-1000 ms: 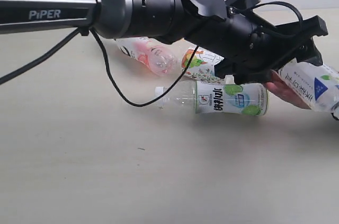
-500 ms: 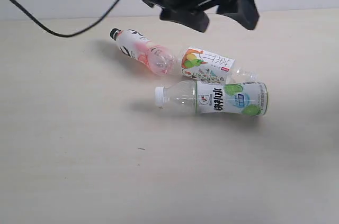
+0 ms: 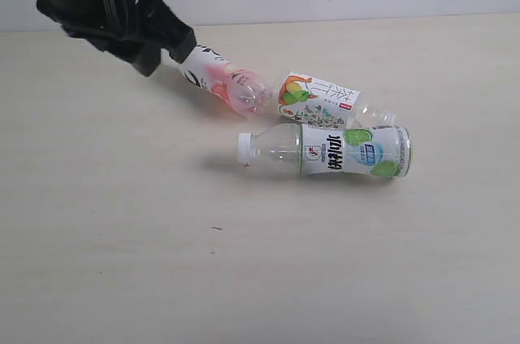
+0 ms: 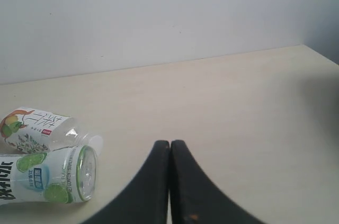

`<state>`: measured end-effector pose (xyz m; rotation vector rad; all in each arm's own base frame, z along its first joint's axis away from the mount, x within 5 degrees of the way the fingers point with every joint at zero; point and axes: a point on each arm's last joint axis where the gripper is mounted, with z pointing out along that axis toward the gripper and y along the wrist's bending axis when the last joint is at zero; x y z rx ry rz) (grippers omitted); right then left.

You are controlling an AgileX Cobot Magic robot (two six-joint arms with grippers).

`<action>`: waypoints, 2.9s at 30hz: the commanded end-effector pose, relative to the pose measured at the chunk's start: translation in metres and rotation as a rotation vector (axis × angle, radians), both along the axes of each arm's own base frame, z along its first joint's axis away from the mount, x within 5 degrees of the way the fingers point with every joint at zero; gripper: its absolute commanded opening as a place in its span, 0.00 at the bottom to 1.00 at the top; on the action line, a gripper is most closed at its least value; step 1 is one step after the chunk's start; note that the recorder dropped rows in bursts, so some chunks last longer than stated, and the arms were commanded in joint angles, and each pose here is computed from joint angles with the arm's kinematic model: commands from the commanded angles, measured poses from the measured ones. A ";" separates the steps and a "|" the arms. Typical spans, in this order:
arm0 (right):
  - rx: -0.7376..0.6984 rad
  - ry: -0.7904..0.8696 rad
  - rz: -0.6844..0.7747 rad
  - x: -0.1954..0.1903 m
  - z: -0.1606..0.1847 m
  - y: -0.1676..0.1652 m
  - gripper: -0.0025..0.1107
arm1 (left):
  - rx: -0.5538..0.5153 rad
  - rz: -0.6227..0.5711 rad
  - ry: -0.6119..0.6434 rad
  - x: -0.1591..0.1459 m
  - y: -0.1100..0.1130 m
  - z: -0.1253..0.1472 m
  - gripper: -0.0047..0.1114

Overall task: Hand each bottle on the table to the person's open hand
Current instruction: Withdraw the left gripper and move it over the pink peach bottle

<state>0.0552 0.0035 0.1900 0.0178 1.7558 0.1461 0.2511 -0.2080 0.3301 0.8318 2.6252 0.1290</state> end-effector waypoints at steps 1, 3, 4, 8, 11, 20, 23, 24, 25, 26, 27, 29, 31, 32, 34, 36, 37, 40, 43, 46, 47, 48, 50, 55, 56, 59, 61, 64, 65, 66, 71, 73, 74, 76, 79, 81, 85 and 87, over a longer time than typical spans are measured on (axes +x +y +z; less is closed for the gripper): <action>-0.002 -0.010 0.003 0.000 0.000 0.000 0.02 | 0.023 0.020 0.002 -0.005 0.009 -0.005 0.05; -0.002 -0.010 0.003 0.000 0.000 0.000 0.02 | 0.024 0.020 0.004 -0.006 0.010 -0.005 0.06; -0.002 -0.010 0.003 0.000 0.000 0.000 0.02 | 0.025 0.020 0.005 -0.006 0.010 -0.006 0.06; -0.002 -0.010 0.003 0.000 0.000 0.000 0.02 | 0.008 0.014 -0.010 -0.005 0.008 -0.005 0.06; -0.002 -0.010 0.003 0.000 0.000 0.000 0.02 | -0.009 0.013 -0.018 -0.004 0.007 -0.005 0.06; -0.002 -0.010 0.003 0.000 0.000 0.000 0.02 | -0.023 0.017 -0.009 -0.005 0.006 -0.005 0.06; -0.002 -0.010 0.003 0.000 0.000 0.000 0.02 | -0.030 0.018 -0.001 -0.005 0.005 -0.005 0.06; -0.002 -0.010 0.003 0.000 0.000 0.000 0.02 | -0.030 0.018 -0.001 -0.005 0.005 -0.005 0.06; -0.002 -0.010 0.003 0.000 0.000 0.000 0.02 | -0.030 0.018 -0.001 -0.005 0.005 -0.005 0.06; -0.002 -0.010 0.003 0.000 0.000 0.000 0.02 | -0.029 0.018 0.000 -0.005 0.005 -0.006 0.06; -0.002 -0.010 0.003 0.000 0.000 0.000 0.02 | -0.027 0.018 0.002 -0.006 0.006 -0.006 0.06; -0.002 -0.010 0.003 0.000 0.000 0.000 0.02 | -0.020 0.015 0.008 -0.006 0.006 -0.009 0.06; -0.002 -0.010 0.003 0.000 0.000 0.000 0.02 | -0.007 0.011 0.019 -0.007 0.007 -0.013 0.06; -0.002 -0.010 0.003 0.000 0.000 0.000 0.02 | -0.002 0.006 0.022 -0.007 0.007 -0.015 0.06; -0.002 -0.010 0.003 0.000 0.000 0.000 0.02 | 0.008 0.003 0.029 -0.008 0.008 -0.019 0.06; -0.002 -0.010 0.003 0.000 0.000 0.000 0.02 | 0.009 0.002 0.030 -0.008 0.008 -0.020 0.06; -0.002 -0.010 0.003 0.000 0.000 0.000 0.02 | 0.009 0.001 0.030 -0.008 0.008 -0.021 0.06; -0.002 -0.010 0.003 0.000 0.000 0.000 0.02 | 0.007 0.000 0.029 -0.008 0.008 -0.021 0.06; -0.002 -0.010 0.003 0.000 0.000 0.000 0.02 | -0.003 -0.004 0.019 -0.007 0.007 -0.021 0.06; -0.002 -0.010 0.003 0.000 0.000 0.000 0.02 | -0.006 0.000 0.018 -0.006 0.006 -0.022 0.06; -0.002 -0.010 0.003 0.000 0.000 0.000 0.02 | -0.005 -0.002 0.020 -0.005 0.005 -0.024 0.06; -0.002 -0.010 0.003 0.000 0.000 0.000 0.02 | -0.002 -0.002 0.022 -0.004 0.004 -0.026 0.06; -0.002 -0.010 0.003 0.000 0.000 0.000 0.02 | 0.000 -0.008 0.023 -0.002 0.002 -0.029 0.06; -0.002 -0.010 0.003 0.000 0.000 0.000 0.02 | 0.033 -0.118 0.016 0.005 -0.006 -0.041 0.06; -0.002 -0.010 0.003 0.000 0.000 0.000 0.02 | 0.052 -0.164 0.014 0.008 -0.008 -0.045 0.06; -0.002 -0.010 0.003 0.000 0.000 0.000 0.02 | 0.059 -0.227 -0.010 0.018 -0.010 -0.053 0.06; -0.002 -0.010 0.003 0.000 0.000 0.000 0.02 | 0.070 -0.257 -0.023 0.029 -0.009 -0.057 0.04; -0.002 -0.010 0.003 0.000 0.000 0.000 0.02 | 0.092 -0.268 -0.034 0.052 0.002 -0.064 0.04; -0.002 -0.010 0.003 0.000 0.000 0.000 0.02 | 0.100 -0.271 -0.038 0.061 0.008 -0.066 0.04; -0.002 -0.010 0.003 0.000 0.000 0.000 0.02 | 0.111 -0.271 -0.041 0.071 0.015 -0.068 0.04; -0.002 -0.010 0.003 0.000 0.000 0.000 0.02 | 0.121 -0.263 -0.108 0.123 0.045 -0.071 0.04; -0.002 -0.010 0.003 0.000 0.000 0.000 0.02 | 0.148 -0.314 -0.135 0.143 0.055 -0.072 0.04; -0.002 -0.010 0.003 0.000 0.000 0.000 0.02 | 0.173 -0.360 -0.152 0.151 0.057 -0.071 0.04; -0.002 -0.010 0.003 0.000 0.000 0.000 0.02 | 0.273 -0.549 -0.188 0.166 0.059 -0.076 0.04; -0.002 -0.010 0.003 0.000 0.000 0.000 0.02 | 0.444 -0.876 -0.271 0.179 0.052 -0.083 0.04; -0.002 -0.010 0.003 0.000 0.000 0.000 0.02 | 0.535 -1.070 -0.320 0.182 0.045 -0.088 0.04; -0.002 -0.010 0.003 0.000 0.000 0.000 0.02 | 0.605 -1.281 -0.395 0.185 0.024 -0.100 0.04; -0.002 -0.010 0.003 0.000 0.000 0.000 0.02 | 0.591 -1.300 -0.412 0.185 0.018 -0.106 0.04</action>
